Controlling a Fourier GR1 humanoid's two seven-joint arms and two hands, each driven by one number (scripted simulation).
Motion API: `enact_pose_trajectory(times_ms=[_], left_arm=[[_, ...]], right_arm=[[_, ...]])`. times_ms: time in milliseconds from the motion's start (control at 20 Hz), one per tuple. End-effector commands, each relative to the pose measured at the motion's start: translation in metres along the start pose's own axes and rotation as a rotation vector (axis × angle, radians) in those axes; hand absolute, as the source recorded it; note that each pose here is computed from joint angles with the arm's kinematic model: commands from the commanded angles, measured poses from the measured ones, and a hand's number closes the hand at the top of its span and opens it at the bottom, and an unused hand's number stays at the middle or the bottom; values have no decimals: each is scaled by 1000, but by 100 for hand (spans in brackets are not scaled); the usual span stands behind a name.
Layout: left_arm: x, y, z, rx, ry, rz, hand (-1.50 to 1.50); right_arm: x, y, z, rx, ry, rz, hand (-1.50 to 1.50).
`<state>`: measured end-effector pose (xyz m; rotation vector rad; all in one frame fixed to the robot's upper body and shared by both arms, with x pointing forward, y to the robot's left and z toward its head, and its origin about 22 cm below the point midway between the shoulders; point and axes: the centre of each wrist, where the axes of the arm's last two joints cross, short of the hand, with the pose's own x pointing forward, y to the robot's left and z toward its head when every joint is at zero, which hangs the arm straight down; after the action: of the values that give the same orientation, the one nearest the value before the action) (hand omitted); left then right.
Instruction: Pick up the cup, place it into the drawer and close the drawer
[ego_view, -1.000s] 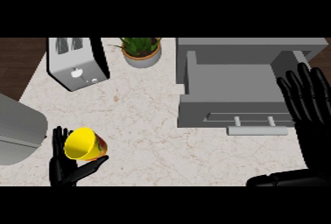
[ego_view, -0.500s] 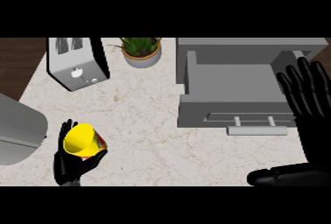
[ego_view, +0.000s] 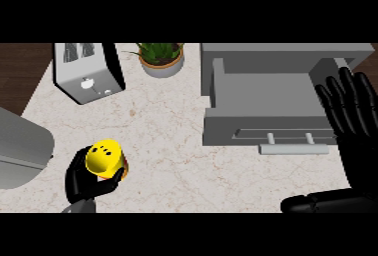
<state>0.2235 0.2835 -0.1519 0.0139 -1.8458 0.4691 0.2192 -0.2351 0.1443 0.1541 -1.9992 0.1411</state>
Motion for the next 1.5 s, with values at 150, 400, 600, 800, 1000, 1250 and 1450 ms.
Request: enact_pose_trajectory(times_ms=[150,400,600,800,1000,1250,1450], left_arm=[[10,-8,-43,-182,5,40,150],[9,-7,-43,-166,-91,7,150],[21,-27,-53,-239,-136,76,150],[42,-36,-74,-322,-165,78,150],[71,-69,-89,-434,-134,81,150],[100,-129,-86,-465,-160,112,150],[129,-167,-101,-471,-158,142,150]], right_arm=[[0,-7,13,12,5,1,-150],[3,-6,18,8,-2,20,-150],[-1,-5,13,3,11,7,-150],[1,-2,-4,-19,9,-3,-150],[10,7,13,8,11,-5,-150],[-15,-18,6,-4,26,-3,-150],[-2,-26,13,-29,10,-2,-150]])
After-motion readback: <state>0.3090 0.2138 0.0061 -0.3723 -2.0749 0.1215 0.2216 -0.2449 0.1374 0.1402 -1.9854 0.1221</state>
